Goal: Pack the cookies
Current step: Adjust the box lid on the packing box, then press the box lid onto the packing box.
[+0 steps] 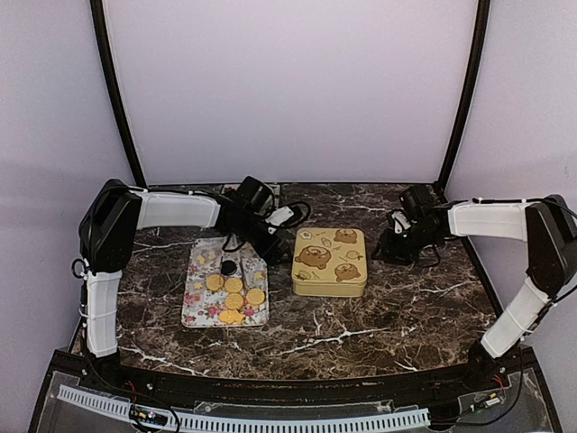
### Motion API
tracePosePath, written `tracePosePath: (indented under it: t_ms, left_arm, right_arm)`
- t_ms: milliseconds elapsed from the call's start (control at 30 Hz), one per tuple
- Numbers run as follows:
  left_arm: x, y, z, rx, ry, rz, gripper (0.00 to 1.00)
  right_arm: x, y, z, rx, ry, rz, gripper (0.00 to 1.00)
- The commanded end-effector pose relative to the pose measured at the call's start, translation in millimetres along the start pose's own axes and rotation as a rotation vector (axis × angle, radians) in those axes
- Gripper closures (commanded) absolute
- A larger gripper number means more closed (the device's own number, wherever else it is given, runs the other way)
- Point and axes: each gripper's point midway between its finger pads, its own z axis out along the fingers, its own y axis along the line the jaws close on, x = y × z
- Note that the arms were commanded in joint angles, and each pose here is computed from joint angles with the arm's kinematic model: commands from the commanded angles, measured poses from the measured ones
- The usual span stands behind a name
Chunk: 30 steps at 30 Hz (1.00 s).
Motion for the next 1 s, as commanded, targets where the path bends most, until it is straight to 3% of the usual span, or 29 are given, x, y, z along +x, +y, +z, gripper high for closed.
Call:
tracePosePath:
  t_ms: [0,300,467,667,967]
  left_arm:
    - [-27.2,-10.1,-5.3,0.007,-0.059,0.032,0.16]
    - [-8.2,14.0,-25.6,-0.070,0.019,0.024,0.08]
    - [-2.1,22.9,-59.7,-0.122,0.002,0.023,0.02]
    - [7.1,25.2,-98.6,-0.136,-0.024,-0.009,0.01]
    - [29.6,50.0,-148.3,-0.153,-0.055,-0.090,0.01]
  right_arm:
    - [-8.5,18.5,8.8,-0.021,-0.015,-0.025,0.58]
    - [-36.5,14.2,-38.9,0.056,-0.142,-0.050,0.55]
    - [-49.0,53.9,-50.0,-0.073,-0.187,-0.073,0.57]
    - [-35.3,87.8,-21.2,-0.211,-0.117,-0.076,0.69]
    - [3.5,40.6,32.8,-0.114,-0.007,-0.027,0.72]
